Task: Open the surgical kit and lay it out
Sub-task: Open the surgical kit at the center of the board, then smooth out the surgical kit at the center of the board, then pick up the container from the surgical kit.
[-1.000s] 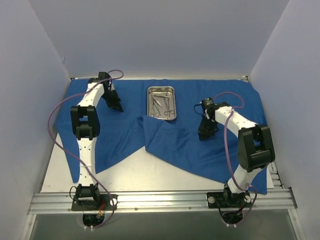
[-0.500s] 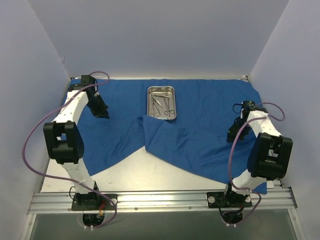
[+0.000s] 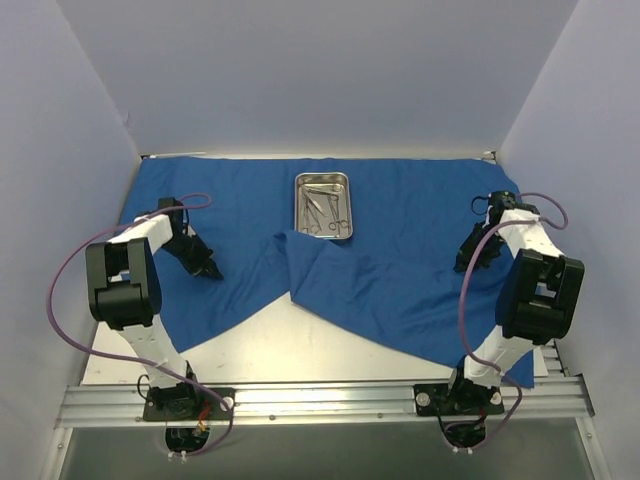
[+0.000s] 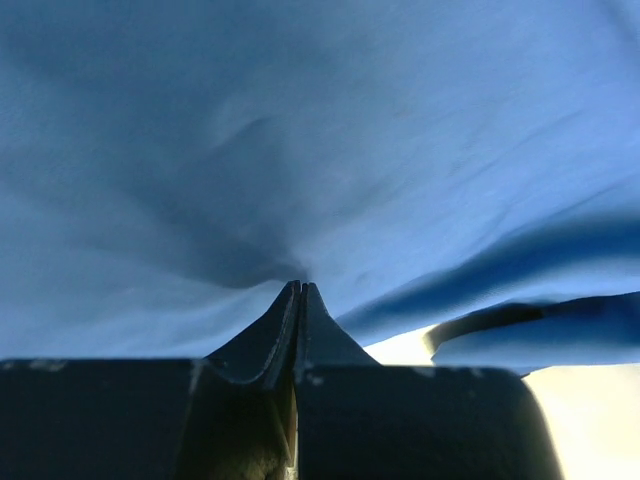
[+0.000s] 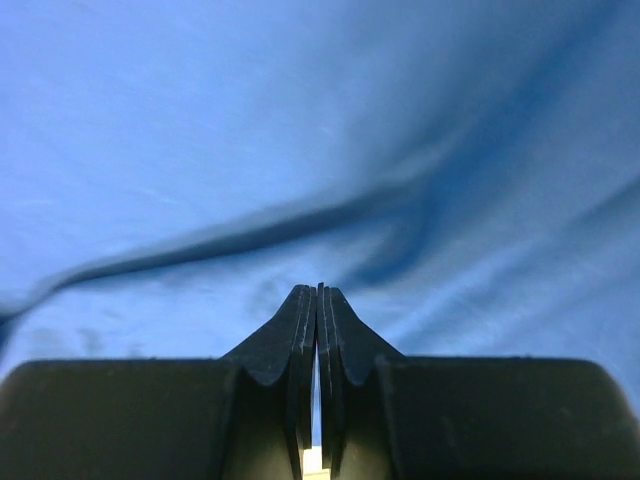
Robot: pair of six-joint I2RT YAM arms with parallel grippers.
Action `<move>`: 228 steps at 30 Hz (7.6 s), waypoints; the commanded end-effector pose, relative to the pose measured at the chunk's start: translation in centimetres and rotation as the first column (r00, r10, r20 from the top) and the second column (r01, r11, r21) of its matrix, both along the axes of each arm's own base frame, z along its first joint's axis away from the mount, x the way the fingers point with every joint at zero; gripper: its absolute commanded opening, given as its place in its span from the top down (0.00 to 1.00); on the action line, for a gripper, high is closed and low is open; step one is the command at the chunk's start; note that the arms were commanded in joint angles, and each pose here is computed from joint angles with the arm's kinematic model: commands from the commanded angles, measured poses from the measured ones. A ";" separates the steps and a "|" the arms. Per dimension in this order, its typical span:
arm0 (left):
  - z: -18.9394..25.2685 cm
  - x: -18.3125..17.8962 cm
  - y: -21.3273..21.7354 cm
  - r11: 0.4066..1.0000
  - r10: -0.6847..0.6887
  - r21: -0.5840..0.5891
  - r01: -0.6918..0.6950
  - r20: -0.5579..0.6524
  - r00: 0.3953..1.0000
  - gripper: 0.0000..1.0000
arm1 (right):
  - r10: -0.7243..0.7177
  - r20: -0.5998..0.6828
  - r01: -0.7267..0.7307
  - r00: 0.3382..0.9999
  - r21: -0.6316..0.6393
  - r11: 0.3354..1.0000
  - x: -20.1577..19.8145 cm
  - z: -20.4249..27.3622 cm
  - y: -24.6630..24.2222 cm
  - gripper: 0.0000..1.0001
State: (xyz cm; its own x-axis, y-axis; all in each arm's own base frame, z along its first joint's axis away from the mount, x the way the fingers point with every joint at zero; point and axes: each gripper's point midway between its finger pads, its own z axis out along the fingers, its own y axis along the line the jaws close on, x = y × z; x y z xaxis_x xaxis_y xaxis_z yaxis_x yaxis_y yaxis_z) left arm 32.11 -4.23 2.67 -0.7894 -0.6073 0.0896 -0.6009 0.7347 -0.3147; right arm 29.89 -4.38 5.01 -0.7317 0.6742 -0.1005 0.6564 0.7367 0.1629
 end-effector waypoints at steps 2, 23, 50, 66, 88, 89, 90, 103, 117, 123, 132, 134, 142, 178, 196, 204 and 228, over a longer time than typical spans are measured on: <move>-1.7 0.9 0.0 1.000 0.011 -0.003 -0.011 -0.020 1.000 0.98 | 0.007 0.057 -0.010 0.998 0.047 0.999 1.7 1.3 0.8 1.00; -0.9 -11.3 12.3 0.897 0.188 0.441 0.021 -0.423 0.886 0.98 | 0.026 0.166 -0.030 0.986 0.019 0.999 4.5 4.4 0.1 1.00; 4.4 14.1 2.3 0.978 -0.169 0.146 0.147 0.153 0.974 0.98 | -0.212 -0.308 0.088 0.927 -0.371 0.924 -8.3 -5.3 -11.8 1.00; 1.9 16.8 3.4 0.980 -0.080 0.188 0.061 0.094 0.992 0.93 | 0.055 0.248 -0.036 0.967 -0.083 0.996 13.9 -0.3 -3.6 1.00; -6.4 14.8 4.0 1.000 0.024 0.011 -0.023 -0.112 0.993 0.92 | 0.165 -0.024 -0.166 0.986 -0.075 0.983 17.4 -11.4 -4.1 1.00; -6.3 14.5 4.0 1.000 0.018 0.008 -0.017 -0.109 0.994 0.92 | 0.153 -0.052 -0.157 0.987 -0.071 0.985 16.2 -11.5 -4.3 1.00; -5.4 14.6 4.0 1.000 0.003 0.011 -0.003 -0.076 0.997 0.92 | 0.138 -0.060 -0.143 0.989 -0.084 0.986 15.6 -11.2 -4.6 1.00; -8.2 18.2 5.3 1.000 0.002 -0.021 -0.002 -0.011 1.000 0.89 | 0.090 -0.163 -0.106 0.982 -0.091 0.990 13.1 -11.7 -5.4 1.00; -0.9 20.1 8.9 0.995 -0.001 0.095 -0.014 0.149 0.989 0.73 | 0.140 -0.015 -0.141 0.990 -0.116 0.983 13.1 -7.9 -4.9 1.00; 7.1 19.7 7.7 0.993 0.011 0.112 -0.047 0.301 0.954 0.62 | 0.200 0.238 -0.158 0.950 -0.186 0.970 18.9 2.6 -4.0 0.87; 6.8 10.7 1.4 0.992 -0.102 0.095 0.084 0.202 0.974 0.64 | 0.287 0.262 -0.298 0.921 0.005 0.954 12.0 4.0 5.3 0.76; 5.8 8.4 0.9 0.994 -0.095 0.076 0.084 0.163 0.982 0.70 | 0.397 0.213 -0.418 0.893 0.062 0.907 8.0 2.4 10.1 0.95; 4.2 4.5 -1.1 0.986 -0.155 0.081 0.147 0.106 0.982 0.94 | 0.644 0.222 -0.677 0.732 0.133 0.724 0.2 -1.1 21.3 1.00; -2.3 2.4 -0.4 0.991 -0.111 0.064 0.115 -0.065 0.992 0.92 | 0.208 -0.018 -0.209 0.978 -0.124 0.970 5.6 -7.1 -0.2 0.94; 3.3 6.2 -0.4 0.975 -0.194 0.137 0.177 0.124 0.973 0.65 | 0.283 0.037 -0.279 0.958 -0.083 0.957 5.2 -5.4 2.4 0.70; 9.1 9.7 -4.0 0.960 -0.278 0.115 0.254 0.333 0.901 0.46 | 0.399 0.148 -0.382 0.905 -0.133 0.915 10.2 -1.4 5.4 0.52; 9.7 5.7 -6.3 0.945 -0.297 -0.007 0.328 0.405 0.865 0.44 | 0.654 0.385 -0.649 0.651 -0.165 0.743 22.6 0.1 26.2 0.50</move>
State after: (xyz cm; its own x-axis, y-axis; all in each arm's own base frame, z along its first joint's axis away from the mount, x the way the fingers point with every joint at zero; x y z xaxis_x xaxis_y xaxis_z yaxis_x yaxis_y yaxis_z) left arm 37.03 -10.31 10.04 -0.9282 -0.3399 -0.1514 -0.2247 0.8363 -0.5001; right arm 52.13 22.13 3.69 -0.8831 0.0272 -0.4683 -0.1295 0.9454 0.2992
